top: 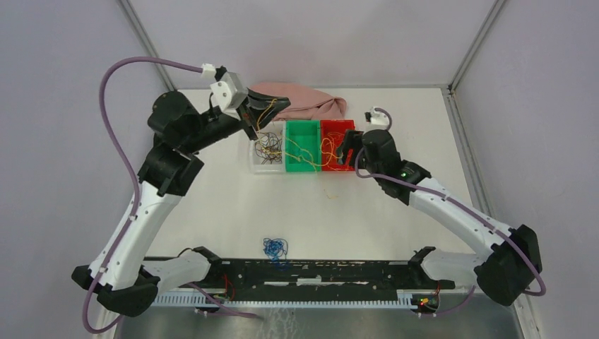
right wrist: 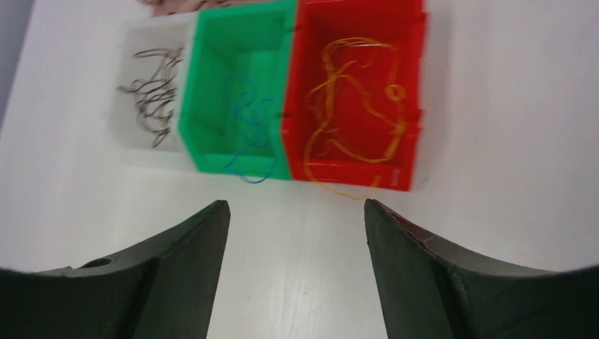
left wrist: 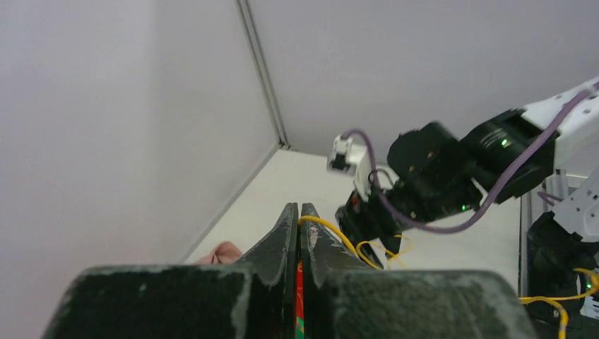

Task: Untangle the cables
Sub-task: Untie the cable, then place the cable in the bin.

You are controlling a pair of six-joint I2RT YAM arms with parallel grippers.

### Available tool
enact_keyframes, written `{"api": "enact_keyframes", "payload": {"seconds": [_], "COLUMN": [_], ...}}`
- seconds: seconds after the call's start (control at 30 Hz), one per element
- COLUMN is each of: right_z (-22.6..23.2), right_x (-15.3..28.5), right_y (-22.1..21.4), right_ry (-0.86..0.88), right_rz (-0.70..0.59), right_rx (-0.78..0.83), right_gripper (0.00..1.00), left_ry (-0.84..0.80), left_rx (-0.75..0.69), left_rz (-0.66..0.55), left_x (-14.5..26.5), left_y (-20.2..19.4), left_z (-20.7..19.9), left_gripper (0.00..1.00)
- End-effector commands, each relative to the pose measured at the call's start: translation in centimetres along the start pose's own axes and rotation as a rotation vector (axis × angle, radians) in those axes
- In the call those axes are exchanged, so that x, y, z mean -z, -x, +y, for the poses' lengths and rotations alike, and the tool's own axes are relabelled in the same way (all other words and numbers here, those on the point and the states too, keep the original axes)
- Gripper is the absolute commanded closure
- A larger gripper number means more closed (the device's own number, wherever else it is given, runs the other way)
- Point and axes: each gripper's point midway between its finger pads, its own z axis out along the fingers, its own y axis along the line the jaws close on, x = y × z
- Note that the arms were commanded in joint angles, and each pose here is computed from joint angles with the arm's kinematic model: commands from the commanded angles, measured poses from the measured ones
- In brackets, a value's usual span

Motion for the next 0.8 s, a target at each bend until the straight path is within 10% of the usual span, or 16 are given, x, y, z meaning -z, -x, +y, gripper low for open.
{"api": "enact_keyframes", "payload": {"seconds": [0.0,0.77], "right_z": [-7.0,-14.0], "right_x": [2.5,6.1], "right_y": [2.4,9.4], "right_ry": [-0.282,-0.414], "right_rz": [-0.054,-0.251], "right_rx": [0.025,-0.196], "right_gripper": [0.25,0.38], "left_ry": [0.081,0.056], "left_rx": [-0.030,-0.092], "left_rz": [0.036,0.431], "left_x": [-0.8,-13.4], "left_y": [-3.0,-24.4], "left_z": [1.9,4.2], "left_gripper": [0.97,0.97]}}
